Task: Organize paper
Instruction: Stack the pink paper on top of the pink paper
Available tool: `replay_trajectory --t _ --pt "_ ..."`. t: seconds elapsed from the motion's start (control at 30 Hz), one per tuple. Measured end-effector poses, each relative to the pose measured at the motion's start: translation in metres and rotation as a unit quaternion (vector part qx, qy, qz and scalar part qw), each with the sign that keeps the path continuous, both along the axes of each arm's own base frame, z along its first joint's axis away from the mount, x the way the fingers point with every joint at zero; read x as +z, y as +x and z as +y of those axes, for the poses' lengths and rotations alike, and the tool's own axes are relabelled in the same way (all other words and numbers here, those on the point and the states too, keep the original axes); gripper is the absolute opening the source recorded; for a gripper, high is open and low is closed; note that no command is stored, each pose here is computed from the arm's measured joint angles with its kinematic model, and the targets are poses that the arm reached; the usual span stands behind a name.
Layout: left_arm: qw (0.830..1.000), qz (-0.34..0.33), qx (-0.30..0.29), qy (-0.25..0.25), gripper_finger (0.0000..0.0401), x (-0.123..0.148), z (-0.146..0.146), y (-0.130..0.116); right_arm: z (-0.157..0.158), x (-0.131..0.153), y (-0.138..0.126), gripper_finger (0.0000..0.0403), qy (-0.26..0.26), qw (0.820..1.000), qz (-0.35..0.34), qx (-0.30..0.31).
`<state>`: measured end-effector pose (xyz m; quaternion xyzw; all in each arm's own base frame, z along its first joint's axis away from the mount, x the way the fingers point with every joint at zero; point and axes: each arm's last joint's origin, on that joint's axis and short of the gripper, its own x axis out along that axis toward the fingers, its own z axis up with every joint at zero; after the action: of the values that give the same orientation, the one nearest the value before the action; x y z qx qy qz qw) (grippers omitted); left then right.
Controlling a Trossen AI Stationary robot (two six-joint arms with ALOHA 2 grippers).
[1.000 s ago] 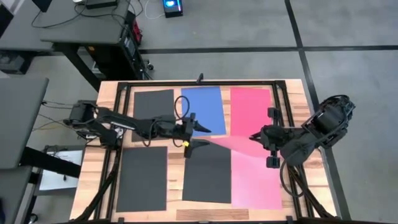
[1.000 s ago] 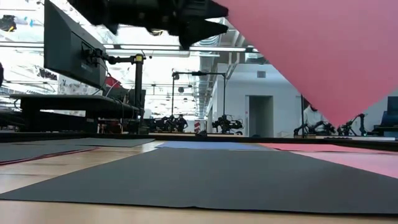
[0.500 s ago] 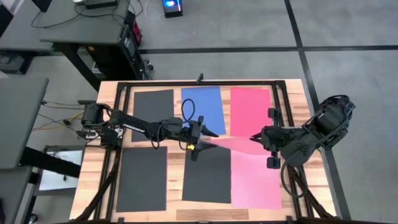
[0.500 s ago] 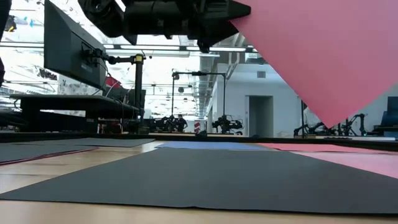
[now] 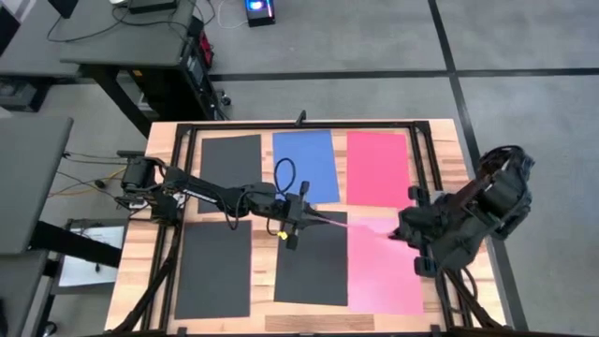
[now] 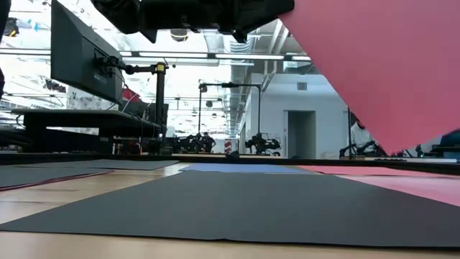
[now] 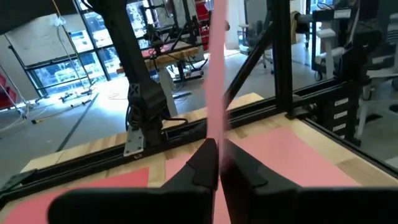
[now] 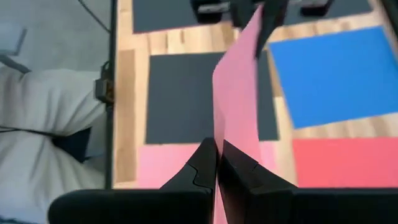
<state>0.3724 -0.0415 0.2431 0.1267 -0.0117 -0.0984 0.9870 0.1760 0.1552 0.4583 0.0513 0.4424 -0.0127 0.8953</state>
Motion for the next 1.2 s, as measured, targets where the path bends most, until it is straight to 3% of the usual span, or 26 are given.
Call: replay_trajectory --t 0.23,0.37,0.53,0.8,1.07,1.2 --pt "0.998 0.032 -0.01 0.044 0.0 0.018 -0.014 0.01 0.011 -0.021 0.0 0.0 -0.026 0.999 0.024 -0.012" --pt "0.995 0.071 -0.001 0.071 0.0 0.024 -0.025 0.01 0.021 -0.041 0.005 0.0 -0.085 0.996 -0.004 -0.017" --pt "0.991 0.101 0.023 0.087 0.0 0.028 -0.035 0.005 0.038 -0.059 0.007 0.0 -0.113 0.991 -0.069 0.005" --pt "0.991 0.083 0.032 0.096 0.0 0.036 -0.038 0.001 0.038 -0.071 -0.016 0.0 -0.036 0.988 -0.15 0.007" --pt "0.993 0.045 0.038 0.107 0.0 0.044 -0.038 0.002 0.027 -0.105 -0.054 0.0 0.043 0.964 -0.262 0.0" --pt "0.992 0.017 0.04 0.122 0.0 0.049 -0.037 0.002 0.009 -0.123 -0.07 0.0 0.059 0.96 -0.275 0.007"
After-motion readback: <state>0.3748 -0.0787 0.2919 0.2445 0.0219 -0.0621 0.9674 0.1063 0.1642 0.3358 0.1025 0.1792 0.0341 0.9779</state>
